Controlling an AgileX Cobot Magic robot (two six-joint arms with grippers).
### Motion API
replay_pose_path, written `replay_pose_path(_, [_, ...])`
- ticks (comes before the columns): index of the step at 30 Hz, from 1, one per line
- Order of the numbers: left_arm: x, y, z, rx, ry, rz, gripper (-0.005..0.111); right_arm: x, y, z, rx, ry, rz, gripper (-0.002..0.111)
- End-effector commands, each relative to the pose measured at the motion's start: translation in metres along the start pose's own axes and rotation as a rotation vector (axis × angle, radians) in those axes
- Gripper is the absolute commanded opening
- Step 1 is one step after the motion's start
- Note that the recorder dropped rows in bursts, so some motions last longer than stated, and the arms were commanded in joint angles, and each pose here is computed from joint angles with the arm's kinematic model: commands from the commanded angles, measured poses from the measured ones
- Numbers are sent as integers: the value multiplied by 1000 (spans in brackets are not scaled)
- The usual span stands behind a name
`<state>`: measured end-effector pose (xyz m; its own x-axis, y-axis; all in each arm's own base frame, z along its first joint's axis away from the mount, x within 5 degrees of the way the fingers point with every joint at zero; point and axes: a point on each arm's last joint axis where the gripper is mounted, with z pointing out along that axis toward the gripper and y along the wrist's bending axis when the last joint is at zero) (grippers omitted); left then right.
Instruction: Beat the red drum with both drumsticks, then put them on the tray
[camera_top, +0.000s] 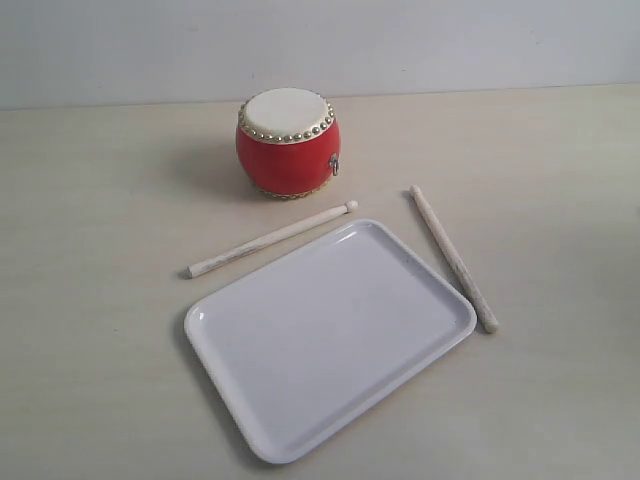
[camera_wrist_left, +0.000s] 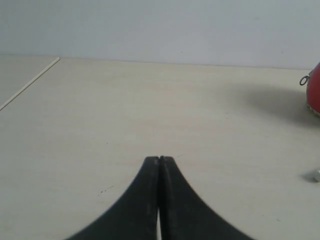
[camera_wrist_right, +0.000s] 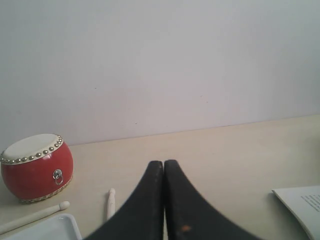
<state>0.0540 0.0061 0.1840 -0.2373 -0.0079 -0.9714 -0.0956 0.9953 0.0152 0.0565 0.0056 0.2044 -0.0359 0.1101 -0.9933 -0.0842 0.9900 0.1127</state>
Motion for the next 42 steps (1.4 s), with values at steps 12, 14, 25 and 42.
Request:
replay_pose_path(12, [-13,-2,-1,40,-140,-288,0,1,-1,0,6,-6,-6,0])
replay_pose_path(14, [-13,-2,-1,39,-139,-283,0,1,-1,0,6,-6,-6,0])
replay_pose_path(25, [-34,-1,-7,70,-382,-276,0,1,-1,0,6,-6,-6,0])
replay_pose_path(42, [-64,-1,-27,306,-748,-717,0,1,-1,0,6,-6,-6,0])
